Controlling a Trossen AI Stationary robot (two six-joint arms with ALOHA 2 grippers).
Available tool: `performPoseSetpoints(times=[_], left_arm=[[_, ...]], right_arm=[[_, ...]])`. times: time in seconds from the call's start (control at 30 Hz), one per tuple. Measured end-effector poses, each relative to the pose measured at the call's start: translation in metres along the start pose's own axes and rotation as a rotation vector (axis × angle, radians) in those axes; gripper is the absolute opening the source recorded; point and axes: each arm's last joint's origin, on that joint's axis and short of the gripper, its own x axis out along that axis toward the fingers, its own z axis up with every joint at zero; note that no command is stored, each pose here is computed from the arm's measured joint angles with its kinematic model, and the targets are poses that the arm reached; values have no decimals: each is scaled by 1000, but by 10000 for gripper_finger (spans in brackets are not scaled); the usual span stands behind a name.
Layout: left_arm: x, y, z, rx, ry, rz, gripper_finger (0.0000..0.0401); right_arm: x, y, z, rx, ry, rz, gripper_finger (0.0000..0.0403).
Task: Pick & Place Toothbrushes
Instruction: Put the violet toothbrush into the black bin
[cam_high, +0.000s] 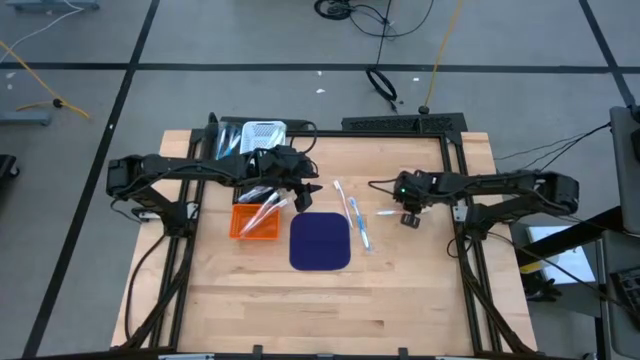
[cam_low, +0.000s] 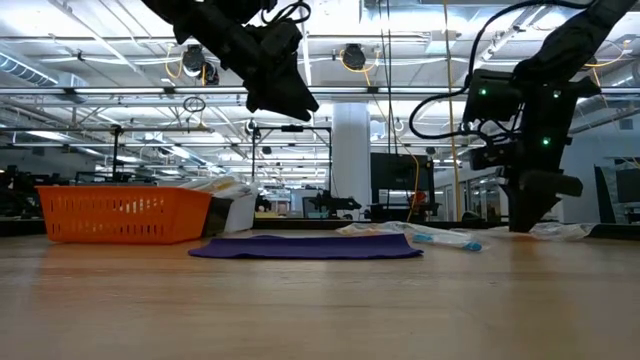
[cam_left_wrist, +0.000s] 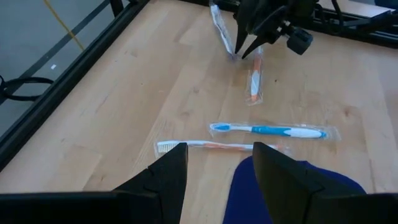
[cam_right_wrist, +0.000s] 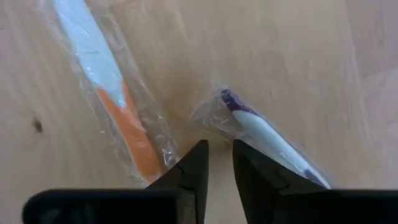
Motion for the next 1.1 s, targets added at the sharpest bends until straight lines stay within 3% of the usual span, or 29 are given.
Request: performPoseSetpoints(times=[0.2,0.47,0.73,0.9,1.1], left_arm=[[0,0,0,0,0,-1,182],[0,0,0,2,0,0,182],[0,0,0,1,0,0,182],[0,0,0,1,0,0,182],[0,0,0,0,0,0,182]], right_arm=[[6,0,2,-20,9,-7,8],[-12,1,16,-1,-85,-65,0],[-23,2,18,-25,-81,-24,1],[-23,2,16,-88,-61,-28,34],[-23,-1,19,-137,-76,-111,117]])
